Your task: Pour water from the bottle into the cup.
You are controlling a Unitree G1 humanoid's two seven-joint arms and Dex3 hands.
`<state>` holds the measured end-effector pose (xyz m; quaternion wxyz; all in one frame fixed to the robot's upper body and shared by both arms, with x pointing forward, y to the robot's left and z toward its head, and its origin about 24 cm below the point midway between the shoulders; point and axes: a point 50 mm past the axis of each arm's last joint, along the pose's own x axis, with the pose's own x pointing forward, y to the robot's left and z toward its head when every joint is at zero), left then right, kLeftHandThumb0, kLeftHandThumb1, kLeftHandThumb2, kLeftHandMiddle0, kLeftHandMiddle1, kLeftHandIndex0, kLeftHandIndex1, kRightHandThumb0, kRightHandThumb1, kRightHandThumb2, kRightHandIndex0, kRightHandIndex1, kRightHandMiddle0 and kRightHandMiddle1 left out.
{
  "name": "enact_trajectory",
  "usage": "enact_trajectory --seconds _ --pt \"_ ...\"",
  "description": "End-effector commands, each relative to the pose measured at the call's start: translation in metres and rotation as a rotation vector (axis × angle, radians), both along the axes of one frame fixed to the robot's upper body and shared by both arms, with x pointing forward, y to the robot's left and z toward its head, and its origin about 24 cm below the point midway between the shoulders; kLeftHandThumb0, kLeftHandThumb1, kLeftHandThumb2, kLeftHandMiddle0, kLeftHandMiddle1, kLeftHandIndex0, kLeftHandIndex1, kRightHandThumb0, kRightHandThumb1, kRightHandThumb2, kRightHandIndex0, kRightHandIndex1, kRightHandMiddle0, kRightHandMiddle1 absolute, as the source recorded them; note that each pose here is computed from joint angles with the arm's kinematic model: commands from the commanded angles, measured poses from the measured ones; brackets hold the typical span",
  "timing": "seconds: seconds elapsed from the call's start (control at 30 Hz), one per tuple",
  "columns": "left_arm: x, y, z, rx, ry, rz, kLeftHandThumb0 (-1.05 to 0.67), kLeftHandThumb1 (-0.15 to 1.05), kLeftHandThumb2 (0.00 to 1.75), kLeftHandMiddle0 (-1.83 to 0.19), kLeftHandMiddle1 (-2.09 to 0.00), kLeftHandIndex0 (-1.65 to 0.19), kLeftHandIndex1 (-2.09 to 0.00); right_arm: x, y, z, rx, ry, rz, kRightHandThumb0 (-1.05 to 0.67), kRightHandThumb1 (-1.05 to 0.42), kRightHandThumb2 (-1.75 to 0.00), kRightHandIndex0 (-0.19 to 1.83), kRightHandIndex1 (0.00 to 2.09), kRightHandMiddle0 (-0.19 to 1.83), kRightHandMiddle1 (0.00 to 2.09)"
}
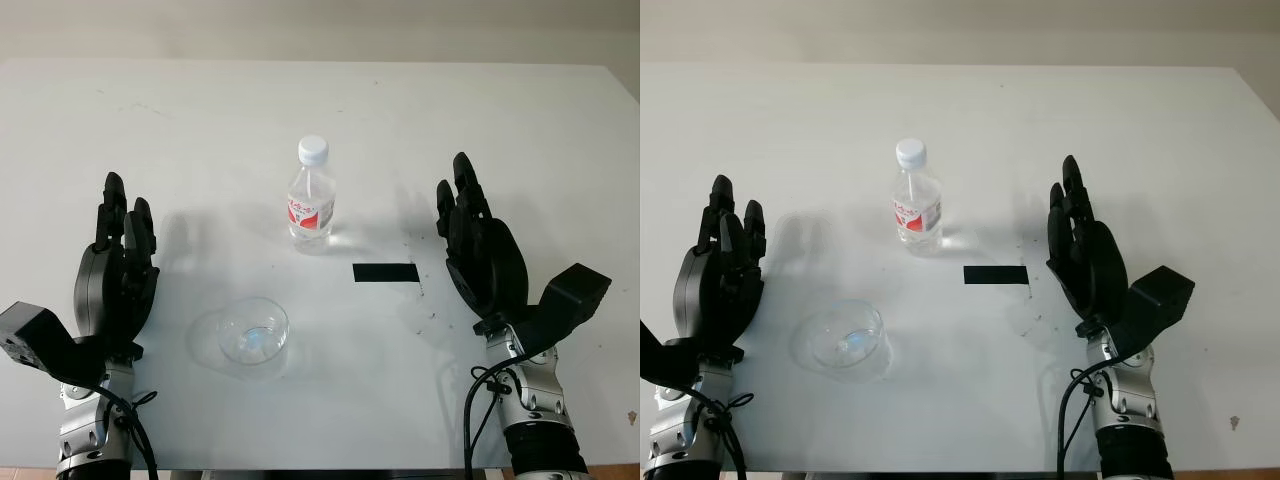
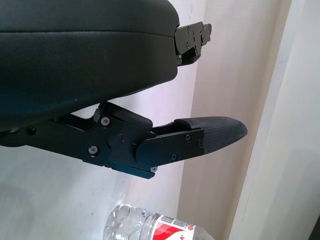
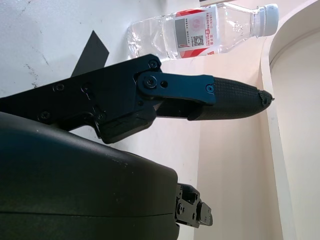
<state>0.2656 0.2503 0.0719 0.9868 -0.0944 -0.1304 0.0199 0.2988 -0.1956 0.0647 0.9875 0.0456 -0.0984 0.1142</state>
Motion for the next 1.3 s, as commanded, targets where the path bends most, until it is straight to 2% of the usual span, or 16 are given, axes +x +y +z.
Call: enact_trajectory --seconds 0.0,0.27,0.53,0.63,0.93,1.27 --pt "-0.003 -0.002 -0.011 -0.012 0.041 -0.001 -0.76 1.05 0.56 0.18 -0.05 0.19 -0.02 0.001 0.000 0.003 -0.008 -0.015 0.008 -0.85 -1.05 -0.53 -0.19 0.00 -0.18 0.05" --pt "0.003 -0.001 -0.008 -0.010 0.042 0.004 -0.75 1.05 0.55 0.18 -0.05 0.18 -0.04 0.008 0.007 0.004 -0.038 -0.004 0.062 -0.87 -1.05 -0.50 -0.19 0.00 -0.19 0.03" --pt "0.008 0.000 -0.008 -0.014 0.029 -0.001 -0.74 1.05 0.56 0.18 -0.05 0.18 -0.05 0.030 0.035 0.029 -0.071 -0.098 0.231 -0.92 -1.03 -0.12 -0.19 0.00 -0.19 0.00" --pt "0.009 -0.001 -0.007 -0.008 0.021 -0.003 -0.75 1.05 0.56 0.19 -0.05 0.19 -0.05 0.040 0.050 0.040 -0.107 -0.139 0.269 -0.93 -1.00 -0.07 -0.19 0.00 -0.19 0.00" --pt "0.008 0.001 -0.005 -0.006 0.012 0.001 -0.73 1.05 0.58 0.18 -0.05 0.18 -0.04 0.063 0.090 0.061 -0.164 -0.170 0.323 -0.97 -0.91 -0.04 -0.19 0.00 -0.19 0.00" --pt "0.009 0.002 -0.005 -0.007 0.013 -0.002 -0.74 1.05 0.57 0.19 -0.05 0.19 -0.05 0.075 0.108 0.062 -0.193 -0.121 0.358 -1.00 -0.87 -0.05 -0.19 0.00 -0.19 0.00"
